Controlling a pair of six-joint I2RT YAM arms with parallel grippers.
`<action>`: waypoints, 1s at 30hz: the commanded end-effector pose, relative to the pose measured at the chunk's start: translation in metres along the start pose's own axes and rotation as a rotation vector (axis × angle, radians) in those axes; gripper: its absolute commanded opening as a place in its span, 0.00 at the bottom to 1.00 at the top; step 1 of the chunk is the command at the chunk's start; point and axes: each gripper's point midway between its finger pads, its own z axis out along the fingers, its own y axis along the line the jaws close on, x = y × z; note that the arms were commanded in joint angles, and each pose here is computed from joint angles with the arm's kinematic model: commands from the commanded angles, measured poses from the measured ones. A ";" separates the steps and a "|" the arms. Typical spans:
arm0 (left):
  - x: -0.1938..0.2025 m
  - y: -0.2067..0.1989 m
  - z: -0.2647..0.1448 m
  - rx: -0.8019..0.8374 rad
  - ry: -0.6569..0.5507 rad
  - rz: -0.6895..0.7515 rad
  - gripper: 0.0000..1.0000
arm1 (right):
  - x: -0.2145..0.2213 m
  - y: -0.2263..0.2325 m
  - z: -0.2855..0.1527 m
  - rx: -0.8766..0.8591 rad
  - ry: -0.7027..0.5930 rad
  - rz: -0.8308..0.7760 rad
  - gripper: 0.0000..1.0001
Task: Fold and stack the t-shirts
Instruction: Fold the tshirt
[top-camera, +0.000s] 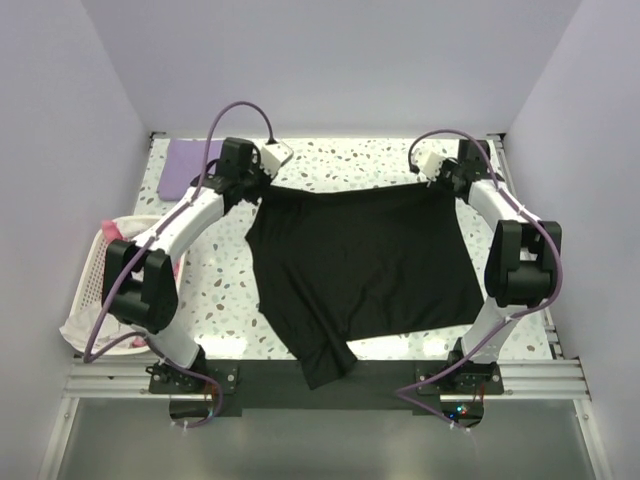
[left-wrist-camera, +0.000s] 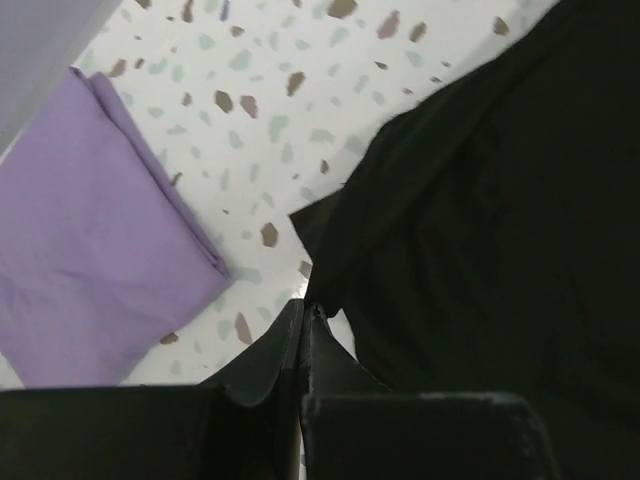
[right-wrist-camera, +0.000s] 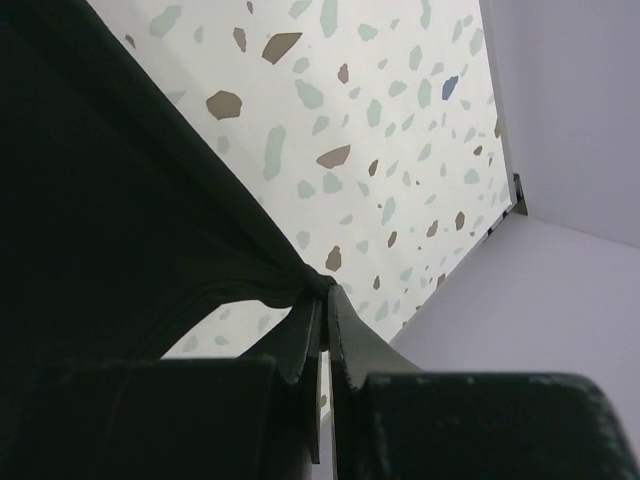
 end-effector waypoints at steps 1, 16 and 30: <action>0.011 -0.038 -0.025 0.091 0.041 0.015 0.00 | -0.005 -0.004 -0.021 -0.008 -0.037 -0.055 0.00; 0.077 -0.134 -0.074 0.322 0.252 0.057 0.00 | 0.040 0.049 -0.029 -0.129 0.013 -0.158 0.00; 0.058 -0.163 -0.089 0.480 0.231 -0.002 0.00 | 0.043 0.043 -0.033 -0.149 0.023 -0.147 0.00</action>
